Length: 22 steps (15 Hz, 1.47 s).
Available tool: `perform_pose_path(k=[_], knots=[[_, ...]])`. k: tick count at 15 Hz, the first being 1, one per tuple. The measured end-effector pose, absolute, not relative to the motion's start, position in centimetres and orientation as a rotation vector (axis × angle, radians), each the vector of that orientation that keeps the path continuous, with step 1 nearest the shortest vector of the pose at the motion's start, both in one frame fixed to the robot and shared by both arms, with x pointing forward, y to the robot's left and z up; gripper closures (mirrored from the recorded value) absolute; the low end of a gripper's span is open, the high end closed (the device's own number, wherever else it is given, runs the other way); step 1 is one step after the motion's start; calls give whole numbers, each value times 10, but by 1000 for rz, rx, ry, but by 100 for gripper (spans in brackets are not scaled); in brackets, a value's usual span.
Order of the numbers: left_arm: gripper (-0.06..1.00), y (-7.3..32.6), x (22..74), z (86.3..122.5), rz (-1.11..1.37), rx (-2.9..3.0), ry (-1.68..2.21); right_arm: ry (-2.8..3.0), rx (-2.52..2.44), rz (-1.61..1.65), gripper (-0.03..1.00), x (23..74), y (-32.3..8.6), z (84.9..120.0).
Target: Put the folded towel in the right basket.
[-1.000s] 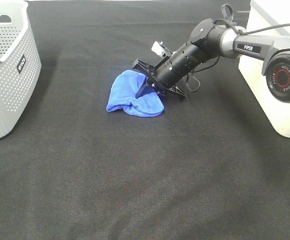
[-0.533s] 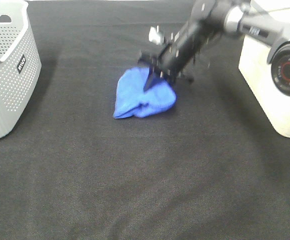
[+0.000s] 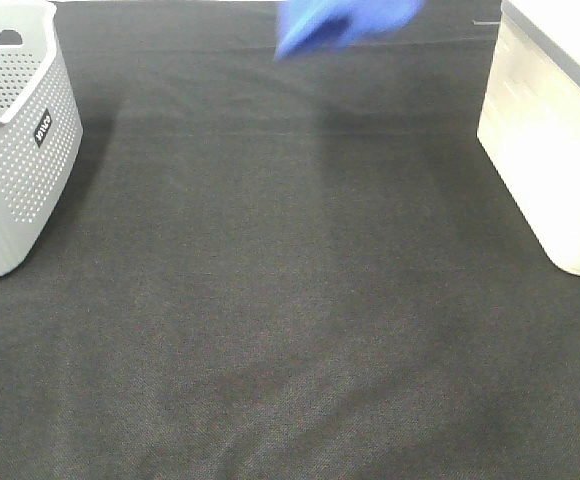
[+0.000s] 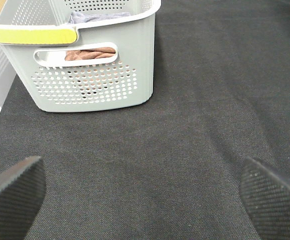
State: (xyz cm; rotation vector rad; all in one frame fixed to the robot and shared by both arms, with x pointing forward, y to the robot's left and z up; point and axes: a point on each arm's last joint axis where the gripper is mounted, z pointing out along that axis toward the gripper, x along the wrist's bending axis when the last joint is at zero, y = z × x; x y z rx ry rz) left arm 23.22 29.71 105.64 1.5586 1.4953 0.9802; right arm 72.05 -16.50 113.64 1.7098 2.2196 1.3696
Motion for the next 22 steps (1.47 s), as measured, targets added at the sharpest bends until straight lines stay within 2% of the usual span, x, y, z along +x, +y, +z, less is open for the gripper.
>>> perform_pose_path(k=[1, 2, 4, 5, 7, 10, 13, 15, 16, 19, 22], knots=[[-4, 297, 232, 1056, 980, 1559, 1495, 2065, 1682, 1371, 77, 705, -212, 1182], [-4, 297, 232, 1056, 980, 1559, 1495, 2065, 1682, 1371, 77, 705, -212, 1182], [-4, 297, 232, 1056, 980, 1559, 1495, 1915, 1686, 1238, 77, 685, -271, 1211], [-4, 297, 232, 1056, 980, 1559, 1495, 1832, 1745, 1079, 77, 674, -311, 1212], [-4, 297, 232, 1056, 980, 1559, 1495, 1781, 1880, 869, 77, 671, -357, 1184], [-4, 297, 232, 1056, 980, 1559, 1495, 1779, 2031, 724, 77, 684, -393, 1137], [-4, 297, 232, 1056, 980, 1559, 1495, 1793, 2063, 710, 71, 691, -396, 1122], [-4, 297, 232, 1056, 980, 1559, 1495, 1803, 2064, 689, 26, 693, -395, 1117], [-4, 297, 232, 1056, 980, 1559, 1495, 1802, 2055, 658, 7, 693, -396, 1117], [-4, 297, 232, 1056, 980, 1559, 1495, 1786, 2067, 646, 0, 693, -391, 1118], [-4, 297, 232, 1056, 980, 1559, 1495, 1807, 1997, 715, 0, 686, -356, 1144]])
